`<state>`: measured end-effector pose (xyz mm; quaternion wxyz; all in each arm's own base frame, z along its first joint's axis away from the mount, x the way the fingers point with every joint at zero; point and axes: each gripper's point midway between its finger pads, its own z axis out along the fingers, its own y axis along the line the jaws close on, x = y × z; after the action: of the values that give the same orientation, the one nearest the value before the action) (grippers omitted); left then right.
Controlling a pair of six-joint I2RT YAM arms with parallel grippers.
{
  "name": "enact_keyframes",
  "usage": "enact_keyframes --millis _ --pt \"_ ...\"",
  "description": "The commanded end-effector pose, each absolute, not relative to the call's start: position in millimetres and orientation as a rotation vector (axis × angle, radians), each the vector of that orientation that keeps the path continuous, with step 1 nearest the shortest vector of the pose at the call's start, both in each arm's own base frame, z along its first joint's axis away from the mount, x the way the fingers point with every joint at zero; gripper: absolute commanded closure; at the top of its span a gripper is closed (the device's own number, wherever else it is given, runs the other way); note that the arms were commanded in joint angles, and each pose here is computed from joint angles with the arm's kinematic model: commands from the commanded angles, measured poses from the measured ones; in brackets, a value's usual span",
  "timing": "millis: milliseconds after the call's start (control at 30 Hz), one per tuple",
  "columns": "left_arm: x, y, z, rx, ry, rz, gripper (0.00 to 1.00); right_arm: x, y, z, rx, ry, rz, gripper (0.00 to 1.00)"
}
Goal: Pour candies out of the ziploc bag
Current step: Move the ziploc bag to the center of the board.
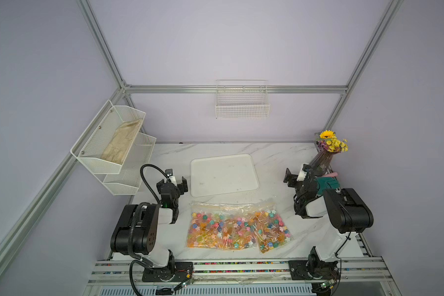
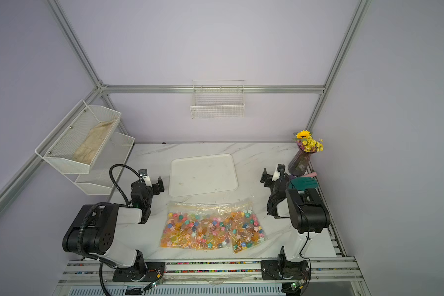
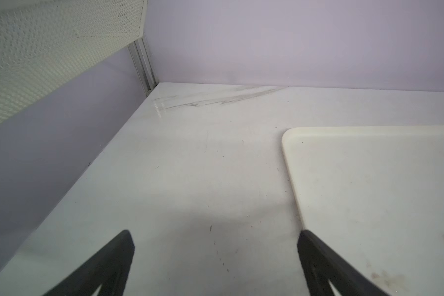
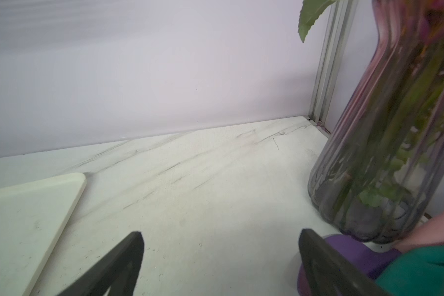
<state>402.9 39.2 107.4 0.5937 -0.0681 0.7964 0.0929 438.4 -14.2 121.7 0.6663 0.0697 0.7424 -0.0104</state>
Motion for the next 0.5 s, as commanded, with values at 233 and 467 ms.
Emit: enact_keyframes --millis 233,467 --pt "400.2 40.0 112.8 -0.152 1.813 0.228 0.0 438.1 -12.2 132.5 0.163 1.635 -0.02 0.03" --pt "400.6 39.5 113.4 -0.15 1.812 0.227 0.0 438.3 -12.1 132.6 0.162 1.634 -0.019 0.03"
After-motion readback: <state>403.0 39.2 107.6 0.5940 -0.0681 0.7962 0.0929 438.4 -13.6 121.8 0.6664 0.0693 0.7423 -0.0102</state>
